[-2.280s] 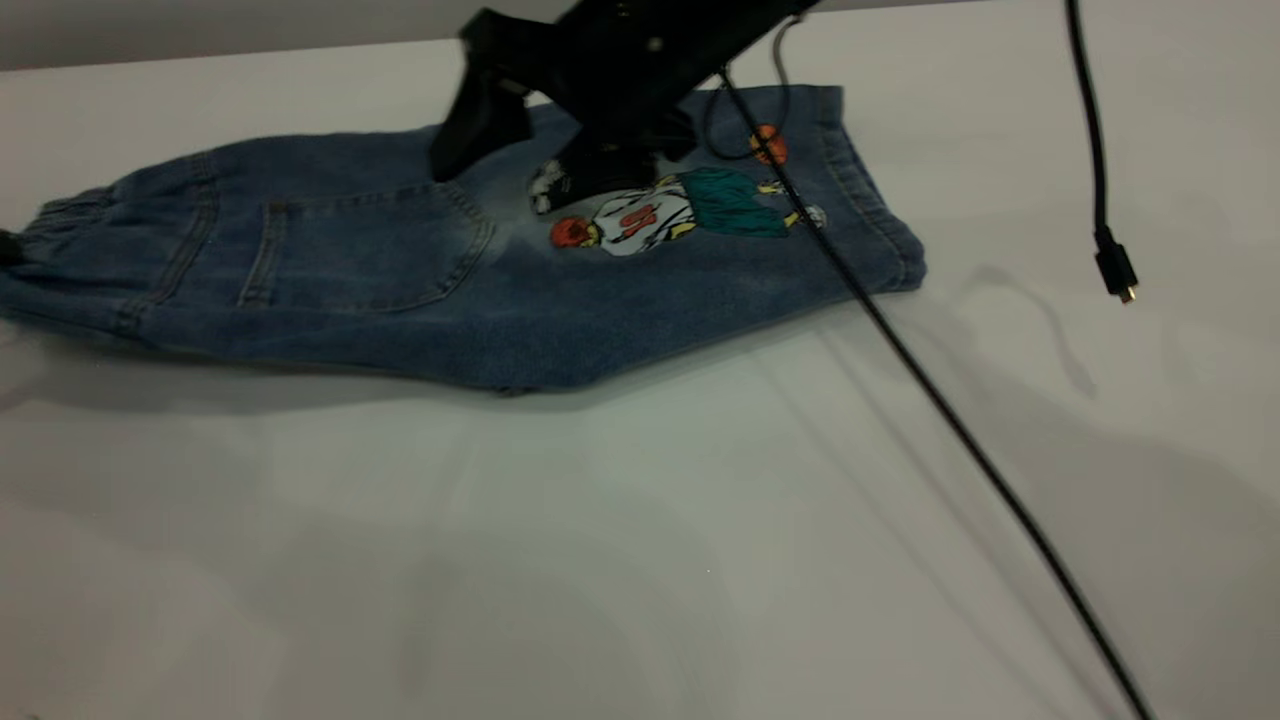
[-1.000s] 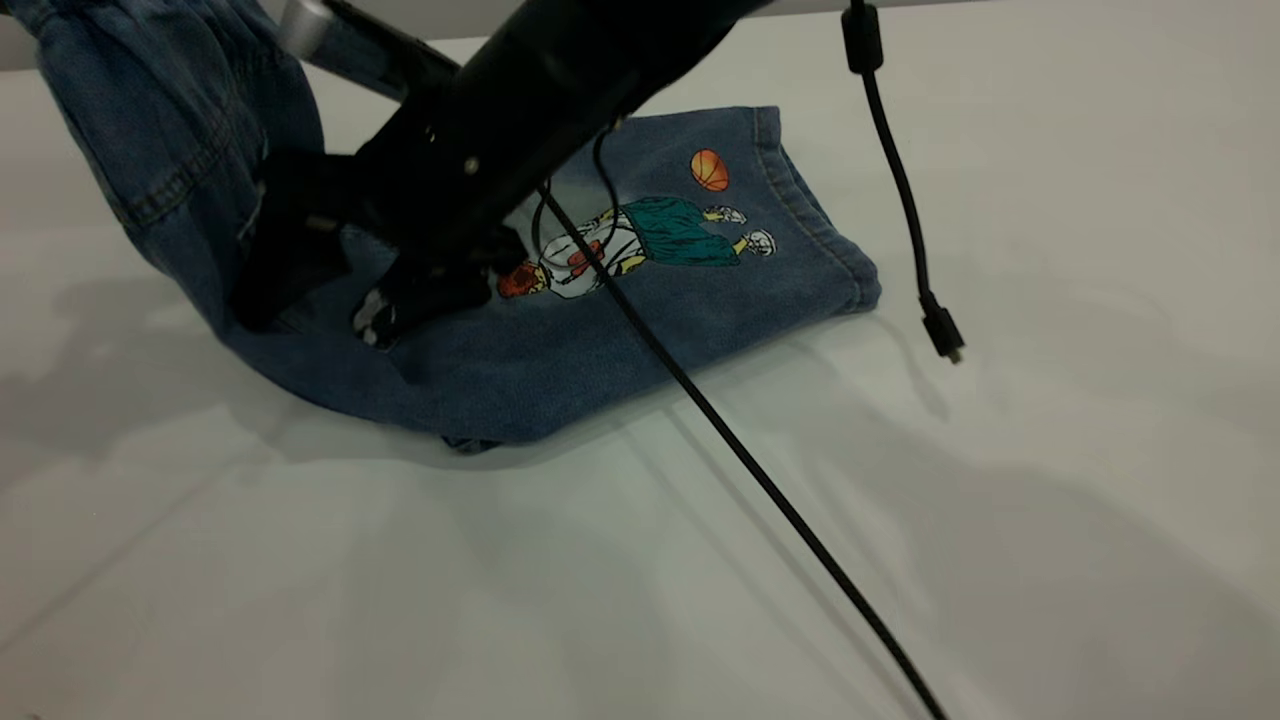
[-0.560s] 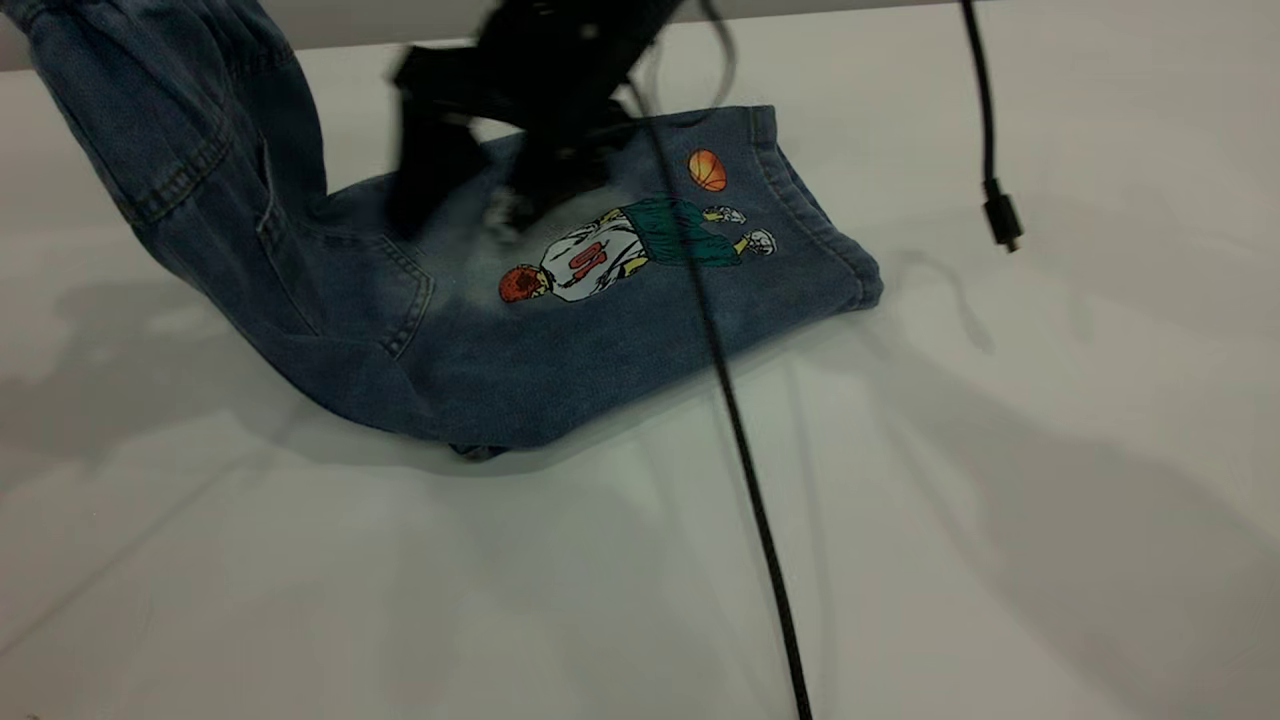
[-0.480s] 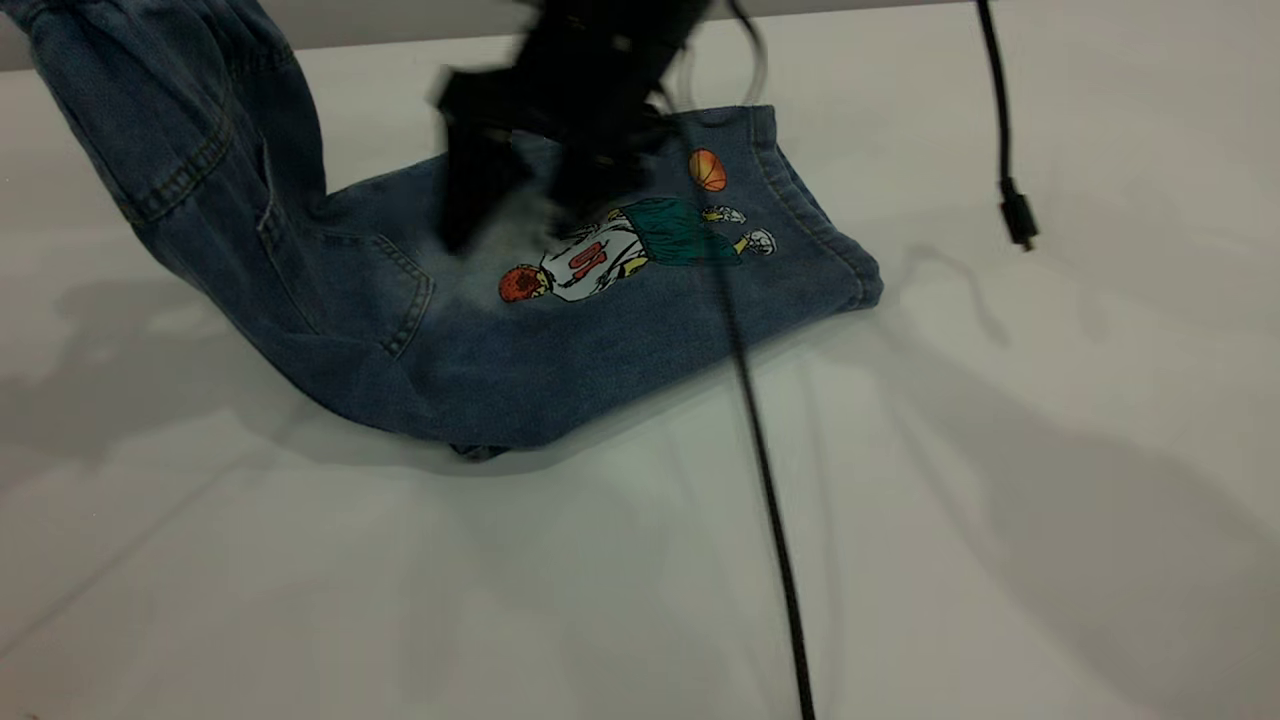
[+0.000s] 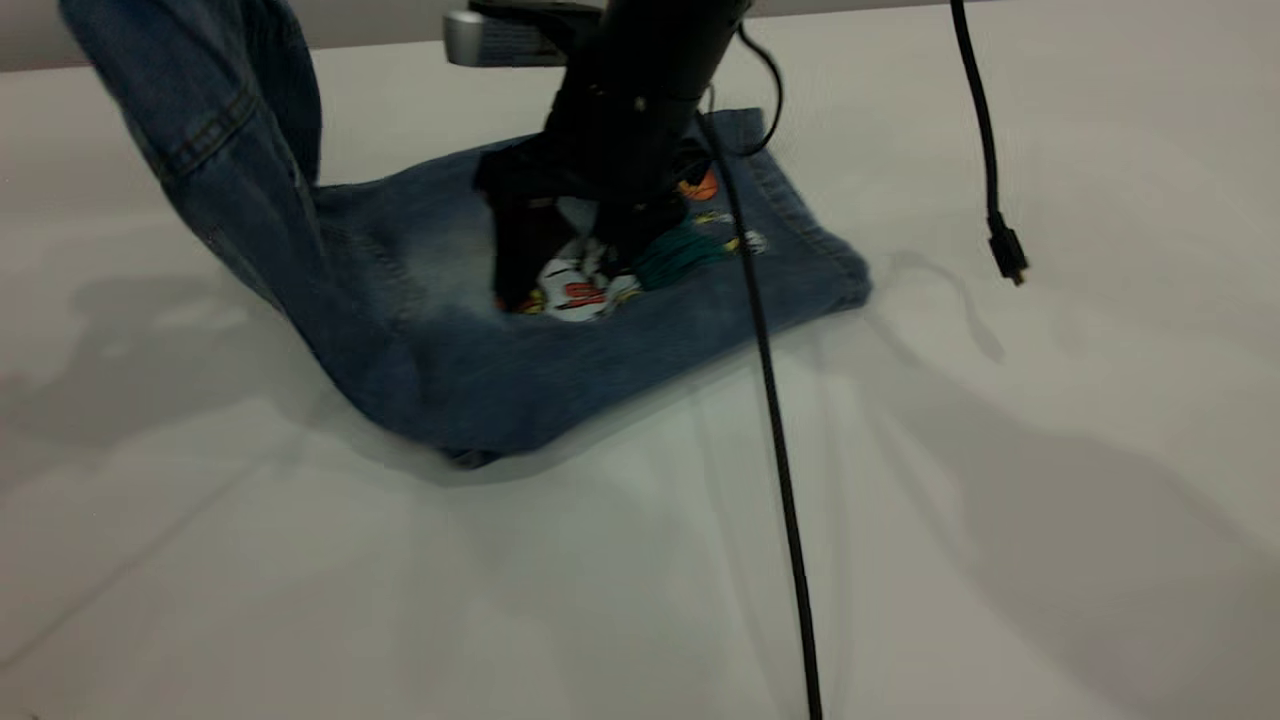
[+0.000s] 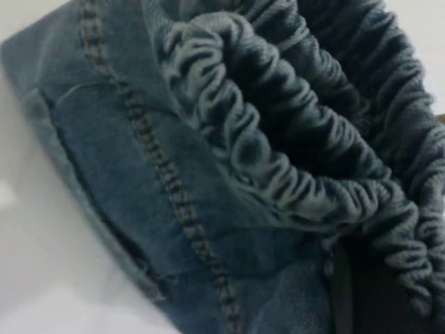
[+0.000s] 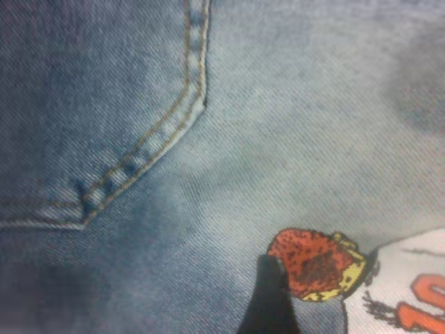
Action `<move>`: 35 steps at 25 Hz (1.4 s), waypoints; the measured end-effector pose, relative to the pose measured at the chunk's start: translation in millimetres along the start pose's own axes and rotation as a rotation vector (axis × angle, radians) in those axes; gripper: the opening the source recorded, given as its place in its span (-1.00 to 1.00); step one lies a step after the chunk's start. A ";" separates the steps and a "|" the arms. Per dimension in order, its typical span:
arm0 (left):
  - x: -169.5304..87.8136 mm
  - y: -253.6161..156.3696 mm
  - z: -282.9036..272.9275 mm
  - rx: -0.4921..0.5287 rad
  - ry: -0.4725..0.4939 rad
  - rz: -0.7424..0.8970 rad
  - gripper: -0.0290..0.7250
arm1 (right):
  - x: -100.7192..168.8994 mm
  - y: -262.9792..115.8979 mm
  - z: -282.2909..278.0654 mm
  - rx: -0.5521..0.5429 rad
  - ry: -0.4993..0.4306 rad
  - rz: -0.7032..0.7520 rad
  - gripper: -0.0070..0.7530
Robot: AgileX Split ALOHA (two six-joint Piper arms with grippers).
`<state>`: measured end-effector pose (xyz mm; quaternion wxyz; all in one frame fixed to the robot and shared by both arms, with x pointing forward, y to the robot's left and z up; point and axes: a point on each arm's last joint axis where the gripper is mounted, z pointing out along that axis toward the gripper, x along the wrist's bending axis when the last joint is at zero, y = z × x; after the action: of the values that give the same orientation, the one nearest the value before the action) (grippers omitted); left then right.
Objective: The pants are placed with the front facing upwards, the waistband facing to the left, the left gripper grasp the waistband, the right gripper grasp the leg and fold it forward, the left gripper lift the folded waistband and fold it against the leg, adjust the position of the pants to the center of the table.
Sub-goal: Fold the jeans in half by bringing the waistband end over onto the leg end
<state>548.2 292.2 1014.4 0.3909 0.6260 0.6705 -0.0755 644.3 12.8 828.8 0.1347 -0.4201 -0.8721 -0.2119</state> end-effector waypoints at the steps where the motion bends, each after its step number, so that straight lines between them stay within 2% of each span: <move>1: -1.7 0.1 0.4 -0.001 -0.013 0.001 -0.55 | 3.2 0.4 1.6 -0.005 0.015 0.007 0.33; 8: -24.8 -5.3 15.1 0.035 -0.067 0.073 -0.55 | 5.1 0.5 1.8 -0.007 0.025 0.012 0.32; 13: -26.2 -2.6 14.4 0.026 -0.066 0.069 -0.55 | -3.4 5.7 -26.3 -0.018 -0.014 -0.007 0.32; 21: -55.4 6.4 19.9 0.004 -0.093 0.165 -0.55 | -21.8 36.7 -133.8 -0.233 -0.109 -0.008 0.32; 28: -82.8 -2.8 51.5 -0.004 -0.076 0.238 -0.55 | -33.9 46.7 -238.3 -0.407 -0.150 -0.005 0.32; 31: -86.8 -8.1 70.9 0.012 -0.062 0.248 -0.55 | -33.0 44.4 -278.8 -0.460 -0.163 0.000 0.32; 35: -78.8 -14.3 104.1 0.038 -0.013 0.234 -0.55 | -16.0 38.8 -325.6 -0.514 -0.170 -0.040 0.32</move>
<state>573.0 166.4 986.5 0.3893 0.7068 0.5888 -0.0462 703.2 -133.5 1116.7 -0.0543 -0.4396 -0.8059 -0.3929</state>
